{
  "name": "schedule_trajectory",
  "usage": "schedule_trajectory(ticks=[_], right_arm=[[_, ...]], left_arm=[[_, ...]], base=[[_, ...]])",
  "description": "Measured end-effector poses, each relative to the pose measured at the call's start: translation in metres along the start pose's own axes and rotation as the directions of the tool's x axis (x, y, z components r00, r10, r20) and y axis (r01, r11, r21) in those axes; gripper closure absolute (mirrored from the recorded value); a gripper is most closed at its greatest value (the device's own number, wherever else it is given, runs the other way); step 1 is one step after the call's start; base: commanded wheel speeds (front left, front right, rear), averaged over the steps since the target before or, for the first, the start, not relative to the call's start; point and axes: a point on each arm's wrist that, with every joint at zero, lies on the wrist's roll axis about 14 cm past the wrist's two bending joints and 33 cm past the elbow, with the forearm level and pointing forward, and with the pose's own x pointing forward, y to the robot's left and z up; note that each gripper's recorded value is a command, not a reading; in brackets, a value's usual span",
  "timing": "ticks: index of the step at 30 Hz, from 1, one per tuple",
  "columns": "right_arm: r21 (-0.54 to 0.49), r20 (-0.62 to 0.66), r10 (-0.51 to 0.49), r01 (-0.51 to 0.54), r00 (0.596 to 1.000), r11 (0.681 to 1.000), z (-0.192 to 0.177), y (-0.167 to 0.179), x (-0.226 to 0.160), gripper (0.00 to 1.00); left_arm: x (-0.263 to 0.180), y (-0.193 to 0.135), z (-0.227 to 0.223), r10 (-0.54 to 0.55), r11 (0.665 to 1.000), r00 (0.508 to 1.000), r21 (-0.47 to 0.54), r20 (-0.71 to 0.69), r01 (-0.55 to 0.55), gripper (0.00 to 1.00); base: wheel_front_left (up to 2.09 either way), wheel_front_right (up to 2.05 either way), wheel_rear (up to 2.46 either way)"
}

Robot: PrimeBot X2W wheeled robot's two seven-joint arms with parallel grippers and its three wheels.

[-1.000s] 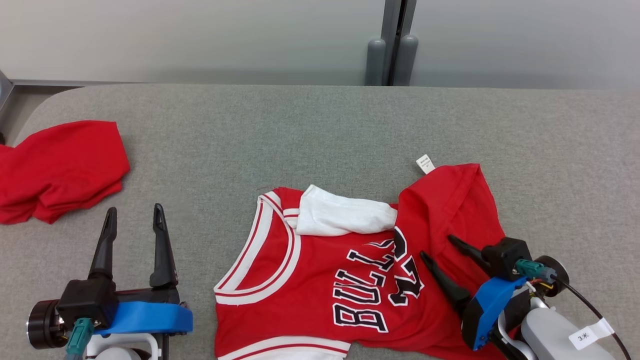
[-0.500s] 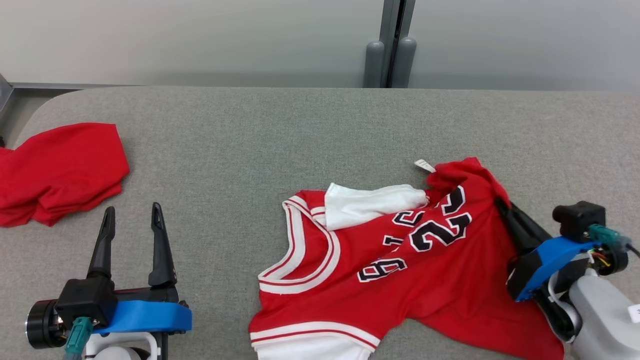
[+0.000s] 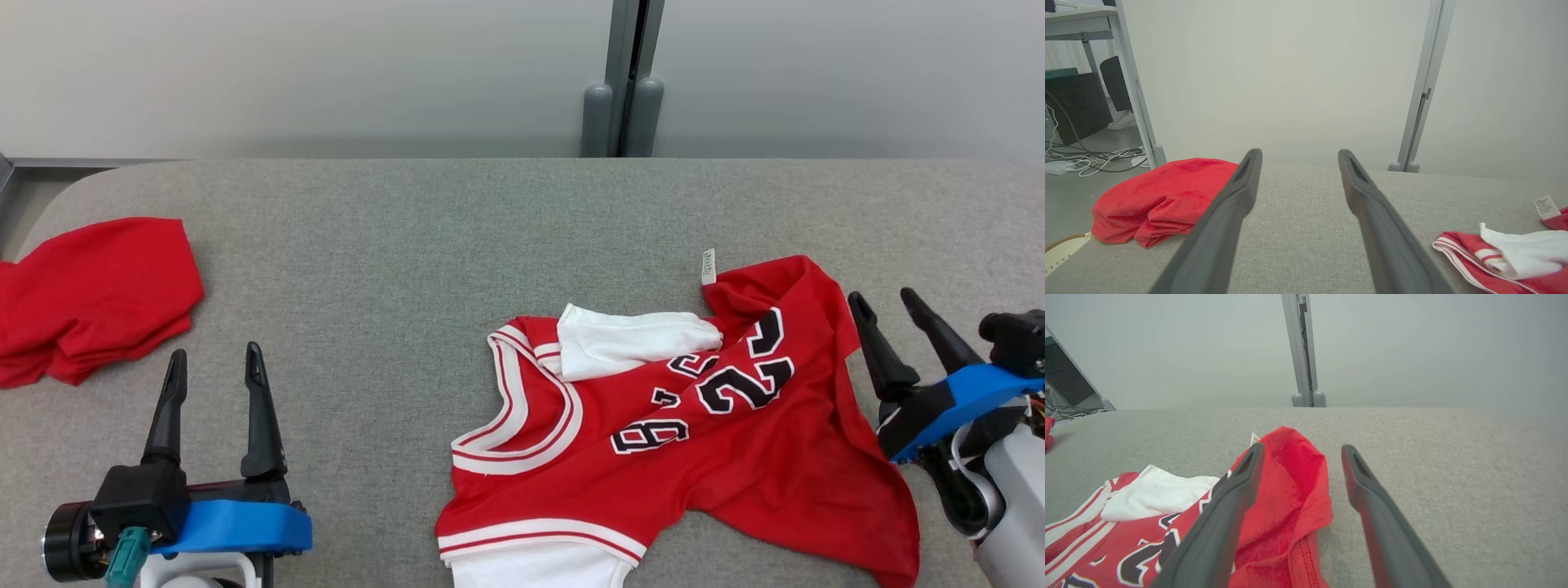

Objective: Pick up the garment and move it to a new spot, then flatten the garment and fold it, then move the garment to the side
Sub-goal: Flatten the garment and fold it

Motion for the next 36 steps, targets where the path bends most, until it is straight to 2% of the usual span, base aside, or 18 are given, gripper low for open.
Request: schedule_trajectory(ticks=[3,6,14,17,26,36], right_arm=[[0.024,0.09,-0.024,0.022,0.996,0.999,0.025,-0.005,-0.004,0.0],[0.036,0.218,-0.058,0.051,0.974,0.998,0.059,-0.012,-0.017,0.0],[0.054,0.372,-0.159,0.15,0.914,0.987,0.073,-0.01,-0.081,0.0],[0.037,0.362,-0.177,0.175,0.915,0.984,0.062,-0.005,-0.1,0.0],[-0.034,0.204,-0.155,0.166,0.967,0.986,0.009,0.013,-0.119,0.0],[-0.065,0.122,-0.135,0.144,0.983,0.987,-0.005,0.02,-0.117,0.0]], left_arm=[[-0.002,-0.001,0.003,-0.009,1.0,1.0,0.003,0.007,0.009,0.0],[-0.002,-0.002,0.006,-0.018,1.0,1.0,0.005,0.016,0.017,0.0],[-0.007,-0.006,0.01,-0.038,0.999,0.999,0.012,0.024,0.038,0.0],[-0.009,-0.006,0.012,-0.039,0.999,0.999,0.015,0.029,0.038,0.0],[-0.019,0.003,0.002,-0.034,0.998,0.999,0.055,-0.03,0.035,0.0],[-0.033,0.024,-0.008,0.03,0.993,0.994,0.119,-0.104,-0.018,0.0]], base=[[0.0,0.0,0.0],[0.0,0.0,0.0],[0.0,0.0,0.0],[0.0,0.0,0.0],[0.0,0.0,0.0],[0.0,0.0,0.0]])
